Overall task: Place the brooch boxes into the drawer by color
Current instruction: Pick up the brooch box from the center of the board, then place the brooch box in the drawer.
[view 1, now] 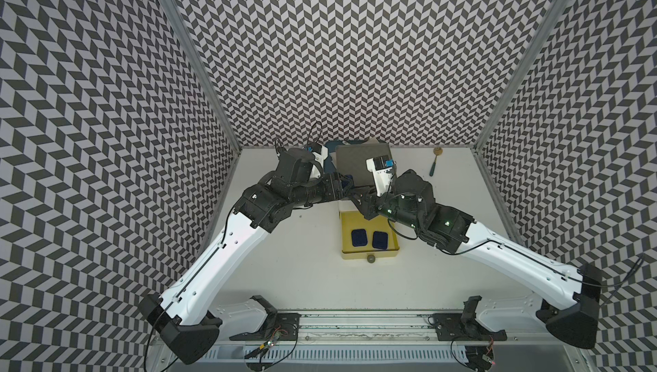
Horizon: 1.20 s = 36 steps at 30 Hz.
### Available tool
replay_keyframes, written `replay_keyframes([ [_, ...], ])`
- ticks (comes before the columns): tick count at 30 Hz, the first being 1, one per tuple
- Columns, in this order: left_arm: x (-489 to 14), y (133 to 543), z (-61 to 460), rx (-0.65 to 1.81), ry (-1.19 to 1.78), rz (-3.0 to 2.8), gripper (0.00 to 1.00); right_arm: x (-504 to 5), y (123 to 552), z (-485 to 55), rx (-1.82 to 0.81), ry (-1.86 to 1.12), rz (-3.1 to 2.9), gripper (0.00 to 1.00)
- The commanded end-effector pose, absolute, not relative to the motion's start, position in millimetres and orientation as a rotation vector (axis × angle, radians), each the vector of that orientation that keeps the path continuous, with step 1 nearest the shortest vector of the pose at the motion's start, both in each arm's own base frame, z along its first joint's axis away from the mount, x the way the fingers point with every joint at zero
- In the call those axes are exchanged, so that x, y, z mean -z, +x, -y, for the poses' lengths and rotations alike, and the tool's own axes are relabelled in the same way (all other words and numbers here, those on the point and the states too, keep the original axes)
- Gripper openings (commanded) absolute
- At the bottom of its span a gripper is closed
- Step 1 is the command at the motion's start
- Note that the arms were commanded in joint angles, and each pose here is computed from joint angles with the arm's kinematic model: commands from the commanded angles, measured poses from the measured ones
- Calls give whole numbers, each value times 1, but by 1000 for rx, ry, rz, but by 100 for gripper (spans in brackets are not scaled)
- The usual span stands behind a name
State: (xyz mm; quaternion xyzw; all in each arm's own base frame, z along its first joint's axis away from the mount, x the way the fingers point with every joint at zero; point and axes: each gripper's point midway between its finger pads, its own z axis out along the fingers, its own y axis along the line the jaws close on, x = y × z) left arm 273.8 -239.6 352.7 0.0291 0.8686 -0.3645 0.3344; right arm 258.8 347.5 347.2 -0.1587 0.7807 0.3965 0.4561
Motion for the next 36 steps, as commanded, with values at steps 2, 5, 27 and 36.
replay_keyframes([
  [2,-367,274,240,955,82,-2228,60,-368,255,-345,-1020,-383,-1847,12],
  [5,-369,275,238,945,72,-2218,76,-369,255,-341,-1024,-362,-1846,10],
  [27,-377,294,200,781,-22,-2161,100,-271,220,-240,-1212,-137,-2045,7],
  [36,-368,293,182,855,-25,-2122,100,-215,234,-244,-1298,-95,-2131,7],
])
